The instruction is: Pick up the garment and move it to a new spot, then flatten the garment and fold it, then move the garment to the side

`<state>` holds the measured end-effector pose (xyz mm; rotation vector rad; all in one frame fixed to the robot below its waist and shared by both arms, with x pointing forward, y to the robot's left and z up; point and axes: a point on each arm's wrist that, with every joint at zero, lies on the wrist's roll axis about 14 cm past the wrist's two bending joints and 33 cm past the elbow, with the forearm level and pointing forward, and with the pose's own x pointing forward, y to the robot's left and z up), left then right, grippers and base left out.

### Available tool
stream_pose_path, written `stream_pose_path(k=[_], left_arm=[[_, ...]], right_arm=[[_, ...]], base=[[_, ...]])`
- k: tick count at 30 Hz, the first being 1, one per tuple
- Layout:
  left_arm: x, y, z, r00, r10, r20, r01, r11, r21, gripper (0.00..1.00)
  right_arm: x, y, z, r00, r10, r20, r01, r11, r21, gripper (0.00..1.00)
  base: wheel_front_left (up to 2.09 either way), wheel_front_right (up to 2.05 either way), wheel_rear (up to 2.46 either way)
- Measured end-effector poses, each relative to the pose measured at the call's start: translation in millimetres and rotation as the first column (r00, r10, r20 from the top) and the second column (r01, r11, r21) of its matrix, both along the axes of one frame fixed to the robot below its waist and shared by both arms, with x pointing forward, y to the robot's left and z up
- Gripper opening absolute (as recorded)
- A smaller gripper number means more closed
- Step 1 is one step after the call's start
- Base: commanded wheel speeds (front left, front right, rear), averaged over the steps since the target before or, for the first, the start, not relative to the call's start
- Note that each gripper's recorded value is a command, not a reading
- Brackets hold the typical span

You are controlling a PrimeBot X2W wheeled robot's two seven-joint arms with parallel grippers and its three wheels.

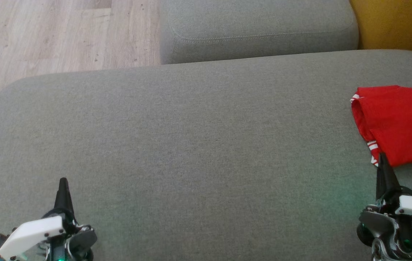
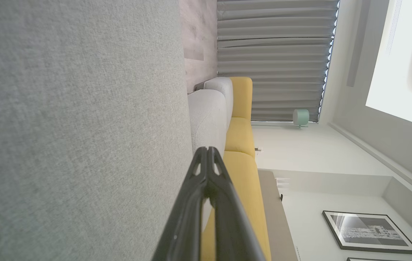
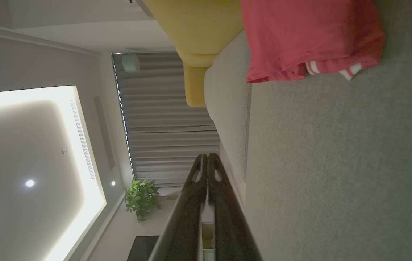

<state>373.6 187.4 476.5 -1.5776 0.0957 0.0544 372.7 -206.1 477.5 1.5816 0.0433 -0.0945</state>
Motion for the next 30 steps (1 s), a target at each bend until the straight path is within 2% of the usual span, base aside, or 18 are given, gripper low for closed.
stream_pose_path(k=[30], left_arm=[[0.3,1.4,0.5,1.000,0.005,0.002,-0.005,1.000,-0.007,0.00]], right_arm=[[-0.2,-0.9,-0.2,1.000,0.002,0.000,-0.002,1.000,0.001,0.00]], base=[[0.00,0.00,0.00]])
